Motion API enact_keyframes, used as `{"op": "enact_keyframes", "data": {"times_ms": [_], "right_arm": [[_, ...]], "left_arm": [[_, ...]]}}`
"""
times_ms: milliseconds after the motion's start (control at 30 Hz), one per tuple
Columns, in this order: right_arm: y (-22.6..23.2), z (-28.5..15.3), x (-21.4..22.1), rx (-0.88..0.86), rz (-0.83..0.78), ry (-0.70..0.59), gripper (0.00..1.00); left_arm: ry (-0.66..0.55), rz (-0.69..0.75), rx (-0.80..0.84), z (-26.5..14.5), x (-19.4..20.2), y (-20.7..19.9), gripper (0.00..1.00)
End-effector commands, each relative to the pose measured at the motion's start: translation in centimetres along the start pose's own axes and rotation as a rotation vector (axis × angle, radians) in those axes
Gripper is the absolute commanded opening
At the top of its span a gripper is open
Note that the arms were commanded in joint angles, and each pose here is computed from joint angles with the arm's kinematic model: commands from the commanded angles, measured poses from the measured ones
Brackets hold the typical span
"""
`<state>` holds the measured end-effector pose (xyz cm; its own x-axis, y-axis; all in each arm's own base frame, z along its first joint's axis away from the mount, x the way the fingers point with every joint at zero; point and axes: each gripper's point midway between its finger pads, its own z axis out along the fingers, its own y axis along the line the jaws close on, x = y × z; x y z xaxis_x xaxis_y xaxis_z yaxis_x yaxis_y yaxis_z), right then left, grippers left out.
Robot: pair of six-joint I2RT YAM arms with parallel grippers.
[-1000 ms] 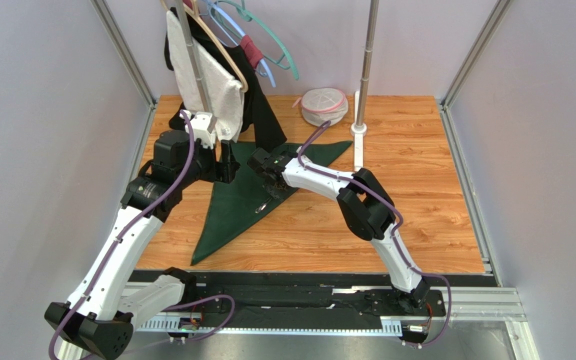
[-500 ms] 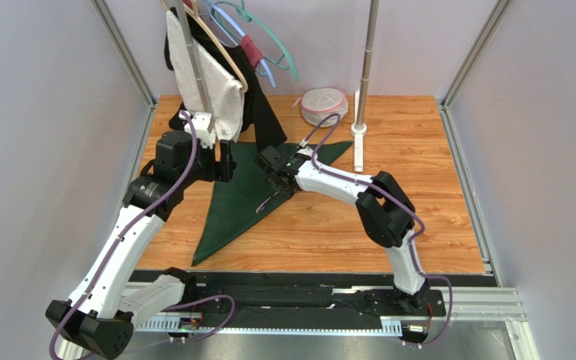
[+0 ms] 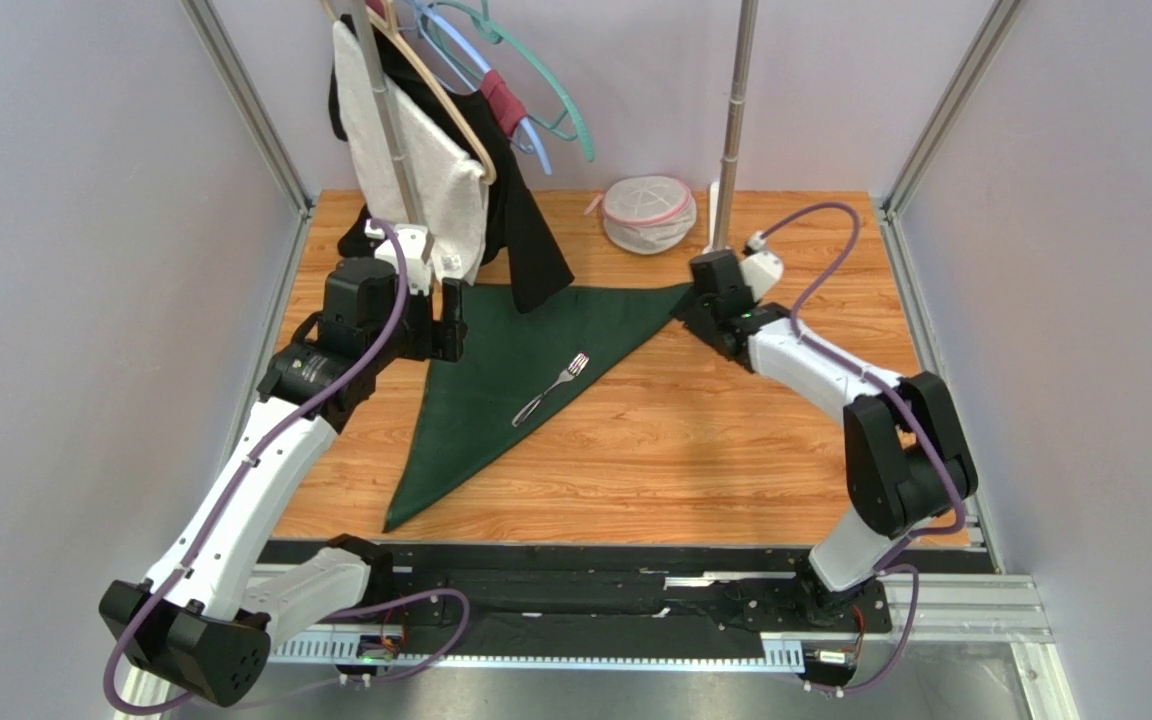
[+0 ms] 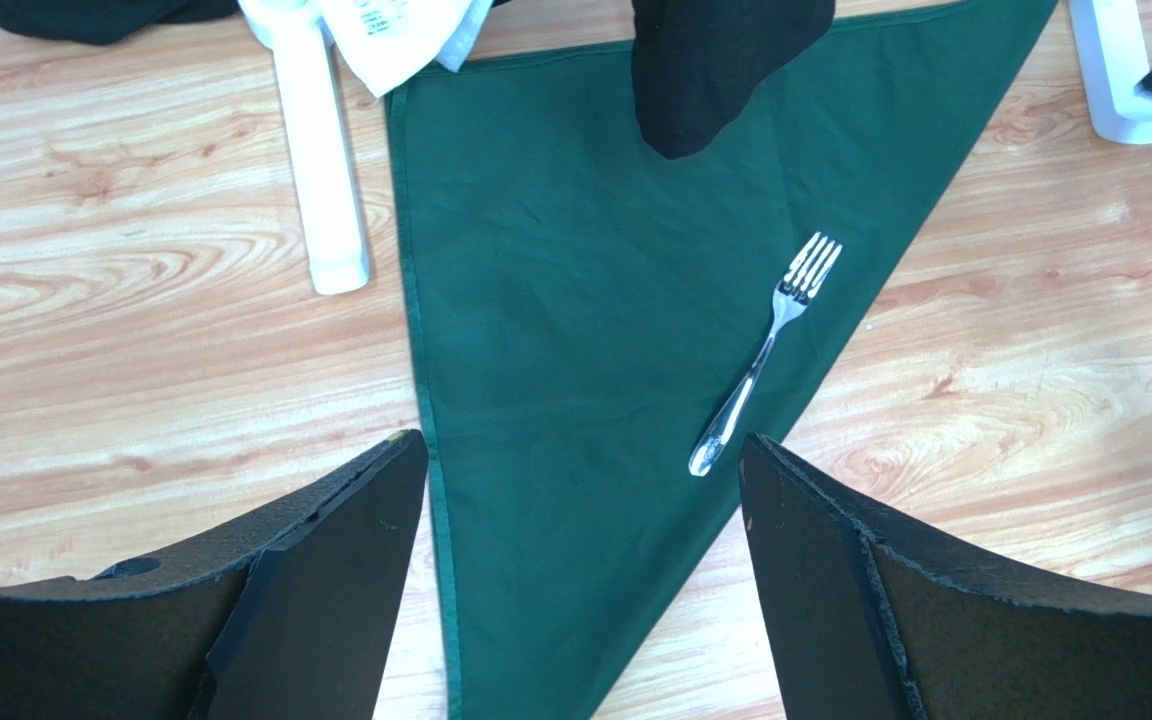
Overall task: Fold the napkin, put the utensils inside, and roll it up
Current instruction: Place the utensil onto the napkin, then fold the napkin
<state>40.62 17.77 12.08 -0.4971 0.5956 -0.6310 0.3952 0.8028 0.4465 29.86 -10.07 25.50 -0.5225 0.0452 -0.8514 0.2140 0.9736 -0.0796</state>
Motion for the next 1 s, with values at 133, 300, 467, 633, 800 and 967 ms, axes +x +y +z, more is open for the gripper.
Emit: {"op": "enact_keyframes", "data": {"times_ms": [133, 300, 467, 633, 800, 967], "right_arm": [[0.3, 5.2, -5.6, -0.172, -0.059, -0.009, 0.48], [0.2, 8.6, -5.8, -0.189, -0.003, 0.012, 0.43], [0.9, 11.0, -6.5, -0.176, 0.025, 0.001, 0.40], [0.5, 12.6, -6.5, -0.126, 0.059, -0.012, 0.37], [-1.1, 13.3, -6.5, -0.027, 0.072, -0.014, 0.37], [-2.5, 13.3, -6.5, 0.046, 0.072, -0.028, 0.37]], "left_arm": [[0.011, 0.027, -0.034, 1.0, 0.2, 0.7, 0.85], [0.046, 0.035, -0.038, 1.9, 0.8, 0.8, 0.84], [0.060, 0.036, -0.041, 2.2, 1.1, 0.8, 0.84], [0.057, 0.037, -0.036, 2.1, 1.0, 0.7, 0.84], [0.052, 0.033, -0.029, 1.9, 0.9, 0.6, 0.84], [0.045, 0.031, -0.021, 1.7, 0.7, 0.4, 0.84]]}}
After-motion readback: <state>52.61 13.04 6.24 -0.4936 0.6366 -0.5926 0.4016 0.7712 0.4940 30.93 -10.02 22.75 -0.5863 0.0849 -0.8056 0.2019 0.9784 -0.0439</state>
